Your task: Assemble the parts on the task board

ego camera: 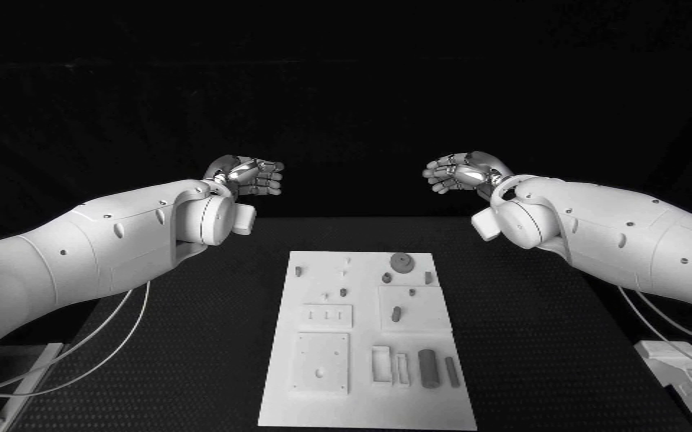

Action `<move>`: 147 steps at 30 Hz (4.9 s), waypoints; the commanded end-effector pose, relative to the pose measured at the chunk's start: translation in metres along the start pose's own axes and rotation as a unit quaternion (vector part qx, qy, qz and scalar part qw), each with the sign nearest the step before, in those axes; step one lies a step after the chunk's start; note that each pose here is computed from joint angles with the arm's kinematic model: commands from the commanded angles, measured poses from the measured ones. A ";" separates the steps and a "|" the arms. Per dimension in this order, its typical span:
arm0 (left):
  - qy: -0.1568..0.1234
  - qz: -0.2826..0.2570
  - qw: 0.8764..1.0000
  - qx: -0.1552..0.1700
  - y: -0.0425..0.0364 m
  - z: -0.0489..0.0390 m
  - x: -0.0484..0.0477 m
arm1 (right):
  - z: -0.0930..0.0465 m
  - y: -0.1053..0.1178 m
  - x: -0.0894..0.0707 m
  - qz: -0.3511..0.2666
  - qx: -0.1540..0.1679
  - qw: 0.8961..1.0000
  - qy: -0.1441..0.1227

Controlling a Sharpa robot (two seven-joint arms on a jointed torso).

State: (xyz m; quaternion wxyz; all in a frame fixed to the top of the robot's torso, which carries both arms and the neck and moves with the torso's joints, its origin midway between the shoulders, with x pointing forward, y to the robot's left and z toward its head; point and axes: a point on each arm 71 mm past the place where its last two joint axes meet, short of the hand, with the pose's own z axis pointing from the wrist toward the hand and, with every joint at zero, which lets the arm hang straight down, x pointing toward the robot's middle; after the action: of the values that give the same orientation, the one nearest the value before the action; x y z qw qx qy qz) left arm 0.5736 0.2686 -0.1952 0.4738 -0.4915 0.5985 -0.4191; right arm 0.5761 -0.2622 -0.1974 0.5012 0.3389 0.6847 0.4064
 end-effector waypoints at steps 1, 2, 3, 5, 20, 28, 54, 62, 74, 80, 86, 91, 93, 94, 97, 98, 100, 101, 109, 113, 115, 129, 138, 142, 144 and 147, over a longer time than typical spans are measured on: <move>0.063 0.030 0.997 0.027 -0.0040 -0.0084 0.0104 | -0.002 0.004 0.007 -0.225 -0.037 0.973 0.033; 0.069 0.031 0.997 0.029 -0.0038 -0.0110 0.0111 | -0.002 0.004 0.008 -0.242 -0.039 0.969 0.037; 0.076 0.030 0.996 0.030 -0.0038 -0.0132 0.0123 | -0.003 0.004 0.009 -0.255 -0.040 0.965 0.041; 0.084 0.029 0.996 0.032 -0.0038 -0.0164 0.0142 | -0.005 0.004 0.010 -0.279 -0.043 0.958 0.046; 0.136 0.014 0.989 0.048 -0.0065 -0.0482 0.0368 | -0.013 0.008 0.035 -0.483 -0.077 0.869 0.079; 0.152 0.011 0.987 0.049 -0.0071 -0.0594 0.0439 | -0.020 0.008 0.059 -0.505 -0.106 0.853 0.082; 0.170 0.006 0.984 0.054 -0.0143 -0.0713 0.0493 | -0.024 -0.005 0.088 -0.541 -0.116 0.827 0.093; 0.172 0.006 0.984 0.053 -0.0158 -0.0726 0.0490 | -0.023 -0.006 0.090 -0.546 -0.118 0.824 0.093; 0.174 0.005 0.983 0.055 -0.0170 -0.0733 0.0500 | -0.022 -0.007 0.093 -0.554 -0.118 0.819 0.094; 0.174 0.005 0.983 0.055 -0.0171 -0.0735 0.0500 | -0.021 -0.009 0.091 -0.558 -0.112 0.816 0.096; 0.173 0.006 0.983 0.054 -0.0169 -0.0736 0.0486 | -0.022 -0.010 0.092 -0.563 -0.112 0.813 0.101; 0.172 0.006 0.984 0.054 -0.0169 -0.0737 0.0479 | -0.023 -0.010 0.093 -0.564 -0.113 0.811 0.103; 0.173 0.006 0.984 0.053 -0.0168 -0.0736 0.0478 | -0.023 -0.010 0.093 -0.564 -0.114 0.811 0.104; 0.172 0.006 0.984 0.053 -0.0168 -0.0736 0.0478 | -0.023 -0.010 0.094 -0.564 -0.115 0.811 0.105; 0.173 0.006 0.984 0.052 -0.0167 -0.0736 0.0478 | -0.023 -0.009 0.095 -0.564 -0.116 0.811 0.107; 0.173 0.006 0.984 0.052 -0.0168 -0.0736 0.0478 | -0.023 -0.009 0.095 -0.563 -0.116 0.811 0.108; 0.172 0.006 0.984 0.052 -0.0168 -0.0736 0.0478 | -0.023 -0.009 0.096 -0.565 -0.116 0.810 0.109; 0.173 0.006 0.984 0.052 -0.0168 -0.0735 0.0478 | -0.023 -0.009 0.096 -0.565 -0.116 0.810 0.109; 0.171 0.006 0.984 0.052 -0.0171 -0.0735 0.0468 | -0.023 -0.009 0.094 -0.570 -0.120 0.807 0.098; 0.170 0.006 0.984 0.053 -0.0172 -0.0734 0.0468 | -0.024 -0.007 0.094 -0.570 -0.125 0.808 0.087; 0.170 0.006 0.984 0.053 -0.0174 -0.0735 0.0466 | -0.025 -0.006 0.094 -0.569 -0.128 0.808 0.083; 0.167 0.007 0.984 0.055 -0.0199 -0.0727 0.0462 | -0.020 0.029 0.101 -0.569 -0.157 0.806 0.043; 0.168 0.007 0.984 0.056 -0.0204 -0.0720 0.0481 | -0.012 0.044 0.120 -0.570 -0.176 0.802 0.029; 0.169 0.008 0.984 0.056 -0.0205 -0.0717 0.0491 | -0.005 0.050 0.129 -0.572 -0.183 0.800 0.022; 0.170 0.008 0.984 0.056 -0.0207 -0.0715 0.0498 | -0.004 0.052 0.131 -0.573 -0.185 0.798 0.017; 0.171 0.008 0.984 0.056 -0.0208 -0.0710 0.0507 | -0.001 0.054 0.134 -0.575 -0.188 0.796 0.013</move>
State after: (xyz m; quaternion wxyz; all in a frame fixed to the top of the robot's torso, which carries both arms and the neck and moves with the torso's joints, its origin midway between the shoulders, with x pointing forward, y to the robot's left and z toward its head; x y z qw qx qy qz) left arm 0.5043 0.2200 -0.1706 0.3956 -0.3864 0.6503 -0.5208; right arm 0.5406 -0.1217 -0.2058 0.6738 -0.2199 0.6828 0.1772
